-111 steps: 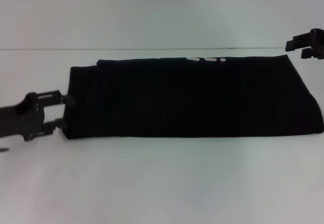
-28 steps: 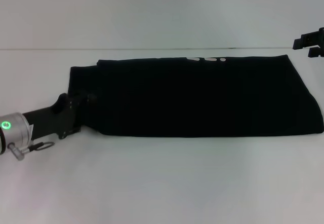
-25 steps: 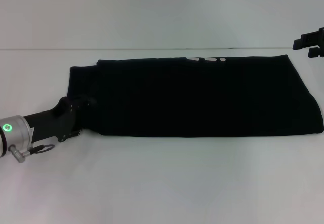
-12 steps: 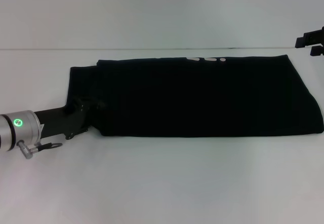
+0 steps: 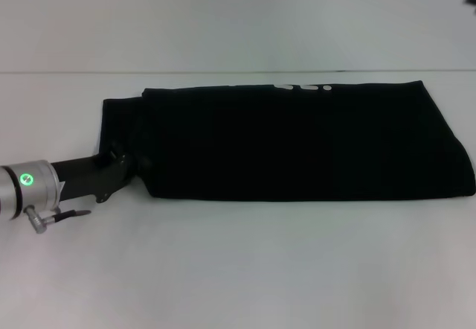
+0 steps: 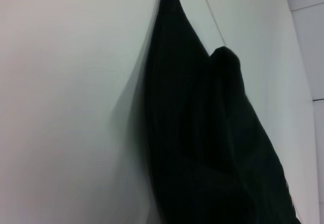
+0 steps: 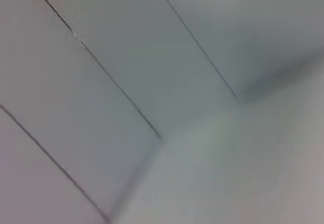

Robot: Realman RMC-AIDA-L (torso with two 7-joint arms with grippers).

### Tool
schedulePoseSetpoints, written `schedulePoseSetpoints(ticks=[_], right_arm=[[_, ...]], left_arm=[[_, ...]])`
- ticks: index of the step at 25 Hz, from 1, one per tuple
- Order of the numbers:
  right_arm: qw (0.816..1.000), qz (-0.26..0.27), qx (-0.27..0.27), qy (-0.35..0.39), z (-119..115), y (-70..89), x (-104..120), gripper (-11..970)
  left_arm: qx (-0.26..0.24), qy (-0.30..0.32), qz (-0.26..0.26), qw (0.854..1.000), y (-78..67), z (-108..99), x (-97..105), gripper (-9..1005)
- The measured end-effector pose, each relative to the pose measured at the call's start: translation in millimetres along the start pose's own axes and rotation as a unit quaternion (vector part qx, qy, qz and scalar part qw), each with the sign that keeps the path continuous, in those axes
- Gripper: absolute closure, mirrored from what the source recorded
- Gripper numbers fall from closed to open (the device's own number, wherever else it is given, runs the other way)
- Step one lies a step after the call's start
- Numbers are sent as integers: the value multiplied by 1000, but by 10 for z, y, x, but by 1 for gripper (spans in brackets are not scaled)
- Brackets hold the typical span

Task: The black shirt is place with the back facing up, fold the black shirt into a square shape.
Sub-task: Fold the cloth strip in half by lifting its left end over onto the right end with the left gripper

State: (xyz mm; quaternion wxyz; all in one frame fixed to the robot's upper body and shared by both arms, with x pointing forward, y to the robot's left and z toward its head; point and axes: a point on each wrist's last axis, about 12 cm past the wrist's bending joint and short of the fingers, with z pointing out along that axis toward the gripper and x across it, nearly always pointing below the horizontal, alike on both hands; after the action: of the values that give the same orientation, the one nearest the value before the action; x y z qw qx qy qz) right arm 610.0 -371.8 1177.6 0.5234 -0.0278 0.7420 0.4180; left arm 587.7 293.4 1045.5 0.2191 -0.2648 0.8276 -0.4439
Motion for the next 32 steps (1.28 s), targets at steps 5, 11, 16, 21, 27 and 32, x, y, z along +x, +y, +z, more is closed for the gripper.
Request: schedulePoseSetpoints(ticks=[5, 11, 16, 21, 27, 32], right_arm=[[988, -62, -30, -140, -476, 24, 465, 386], [974, -76, 10, -214, -792, 11, 986, 385], [979, -56, 30, -195, -801, -61, 1088, 389], [988, -52, 43, -137, -696, -129, 1098, 392], [990, -54, 71, -112, -561, -191, 1124, 396], [991, -57, 73, -101, -483, -194, 1118, 399]], left_arm=[[2, -1, 20, 1000, -2, -28, -21, 848], [5, 1, 59, 998, -16, -61, -46, 950], [-2, -6, 69, 998, 26, -120, -73, 937], [-19, -25, 67, 997, 187, -296, -107, 925], [-32, -46, 71, 996, 312, -511, -167, 909], [-46, -64, 65, 995, 415, -689, -214, 897]])
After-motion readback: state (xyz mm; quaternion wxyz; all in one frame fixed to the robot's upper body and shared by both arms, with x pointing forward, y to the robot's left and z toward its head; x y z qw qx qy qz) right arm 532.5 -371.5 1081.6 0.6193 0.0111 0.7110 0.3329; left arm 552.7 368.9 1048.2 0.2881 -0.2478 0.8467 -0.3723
